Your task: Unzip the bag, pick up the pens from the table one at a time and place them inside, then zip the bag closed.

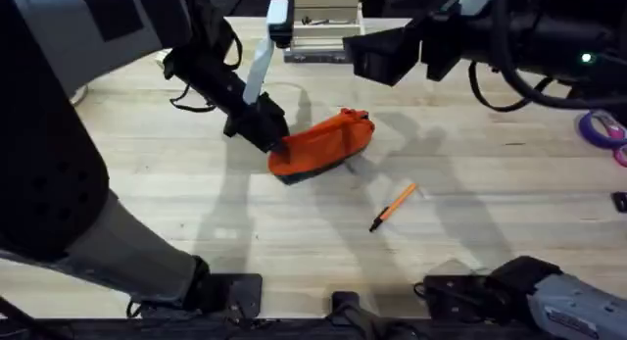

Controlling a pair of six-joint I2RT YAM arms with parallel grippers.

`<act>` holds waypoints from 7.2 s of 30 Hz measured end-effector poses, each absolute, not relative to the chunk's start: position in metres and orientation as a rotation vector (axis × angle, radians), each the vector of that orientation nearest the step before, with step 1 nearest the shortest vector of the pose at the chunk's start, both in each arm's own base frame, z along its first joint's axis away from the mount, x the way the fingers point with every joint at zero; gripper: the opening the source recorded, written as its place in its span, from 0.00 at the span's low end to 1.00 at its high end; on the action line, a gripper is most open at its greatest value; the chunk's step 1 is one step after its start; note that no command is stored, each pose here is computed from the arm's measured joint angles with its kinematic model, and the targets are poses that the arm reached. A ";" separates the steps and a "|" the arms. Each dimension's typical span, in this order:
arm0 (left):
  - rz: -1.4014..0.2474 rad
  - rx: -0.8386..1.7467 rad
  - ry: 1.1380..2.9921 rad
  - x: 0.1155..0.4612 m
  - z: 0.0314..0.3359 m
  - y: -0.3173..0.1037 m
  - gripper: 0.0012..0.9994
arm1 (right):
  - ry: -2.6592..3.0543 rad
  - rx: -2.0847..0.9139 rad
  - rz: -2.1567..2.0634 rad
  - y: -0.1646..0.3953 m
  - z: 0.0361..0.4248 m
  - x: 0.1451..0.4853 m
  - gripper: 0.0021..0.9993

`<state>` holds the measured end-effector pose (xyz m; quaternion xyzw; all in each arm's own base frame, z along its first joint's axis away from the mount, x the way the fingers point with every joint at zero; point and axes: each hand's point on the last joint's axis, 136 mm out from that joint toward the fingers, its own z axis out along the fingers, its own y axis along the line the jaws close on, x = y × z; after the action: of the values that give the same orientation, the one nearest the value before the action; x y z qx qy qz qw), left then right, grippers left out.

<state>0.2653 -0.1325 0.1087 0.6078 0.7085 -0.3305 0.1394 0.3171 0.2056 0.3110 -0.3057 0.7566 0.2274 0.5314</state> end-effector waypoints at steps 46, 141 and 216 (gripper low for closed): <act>-0.955 1.757 2.047 0.265 0.109 -0.133 0.04 | 2.390 -0.479 0.591 0.201 0.172 0.334 1.00; -0.941 1.770 2.066 0.264 0.107 -0.129 0.04 | 2.450 -0.626 0.968 0.295 0.144 0.292 0.03; -0.944 1.756 2.035 0.268 0.109 -0.132 0.99 | 2.105 -0.855 0.685 0.249 0.235 0.275 1.00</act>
<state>0.2679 -0.1317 0.1086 0.6098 0.7068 -0.3277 0.1456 0.2752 0.2490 0.2350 -0.3340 0.8222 0.2678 0.3751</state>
